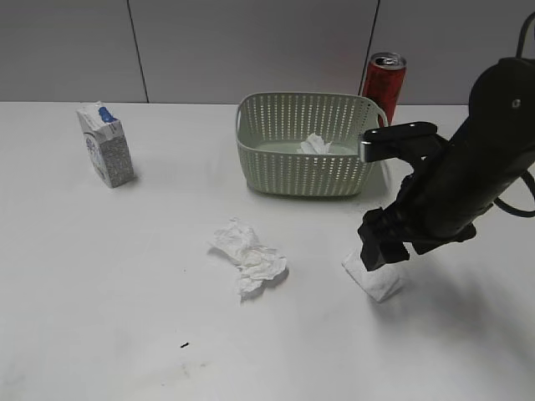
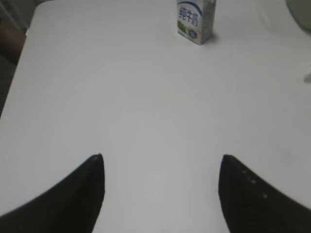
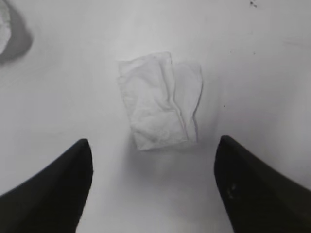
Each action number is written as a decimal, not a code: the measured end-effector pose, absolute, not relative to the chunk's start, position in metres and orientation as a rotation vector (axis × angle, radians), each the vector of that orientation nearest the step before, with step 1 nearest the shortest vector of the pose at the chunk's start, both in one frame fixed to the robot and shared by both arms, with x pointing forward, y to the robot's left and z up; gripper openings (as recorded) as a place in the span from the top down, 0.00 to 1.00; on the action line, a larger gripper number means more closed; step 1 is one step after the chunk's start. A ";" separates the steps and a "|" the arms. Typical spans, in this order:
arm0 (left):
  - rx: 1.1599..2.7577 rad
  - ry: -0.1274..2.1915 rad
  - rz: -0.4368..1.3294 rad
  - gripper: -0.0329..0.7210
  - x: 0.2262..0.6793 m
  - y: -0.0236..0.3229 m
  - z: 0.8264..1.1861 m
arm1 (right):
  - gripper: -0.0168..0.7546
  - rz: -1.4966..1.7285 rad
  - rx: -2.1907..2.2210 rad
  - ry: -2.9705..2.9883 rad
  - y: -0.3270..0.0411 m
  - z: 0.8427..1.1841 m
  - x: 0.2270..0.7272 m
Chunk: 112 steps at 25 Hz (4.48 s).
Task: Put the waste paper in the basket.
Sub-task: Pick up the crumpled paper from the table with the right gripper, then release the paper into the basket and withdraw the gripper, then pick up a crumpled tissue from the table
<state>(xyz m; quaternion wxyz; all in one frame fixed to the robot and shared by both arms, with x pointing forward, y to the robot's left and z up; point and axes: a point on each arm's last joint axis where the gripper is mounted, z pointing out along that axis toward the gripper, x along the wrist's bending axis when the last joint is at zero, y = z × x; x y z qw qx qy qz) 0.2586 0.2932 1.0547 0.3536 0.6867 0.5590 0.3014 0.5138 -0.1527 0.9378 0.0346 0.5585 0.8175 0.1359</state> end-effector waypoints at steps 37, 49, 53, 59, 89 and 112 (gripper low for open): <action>1.636 1.377 0.898 0.24 0.233 0.298 1.056 | 0.98 0.439 1.705 2.493 -0.143 0.908 0.532; 1.636 1.377 0.898 0.25 0.233 0.298 1.056 | 0.98 1.178 1.158 1.995 -0.115 1.055 0.594; 1.636 1.377 0.898 0.25 0.233 0.298 1.056 | 0.98 1.306 1.065 1.801 -0.109 1.050 0.614; 1.636 1.377 0.898 0.25 0.233 0.298 1.056 | 0.98 1.293 1.061 1.772 -0.098 0.988 0.639; 1.636 1.377 0.899 0.27 0.233 0.298 1.056 | 0.21 0.932 1.453 2.269 -0.119 1.025 0.594; 2.025 1.149 0.549 0.27 0.307 0.263 1.082 | 0.23 0.179 1.860 2.294 -0.270 1.058 0.526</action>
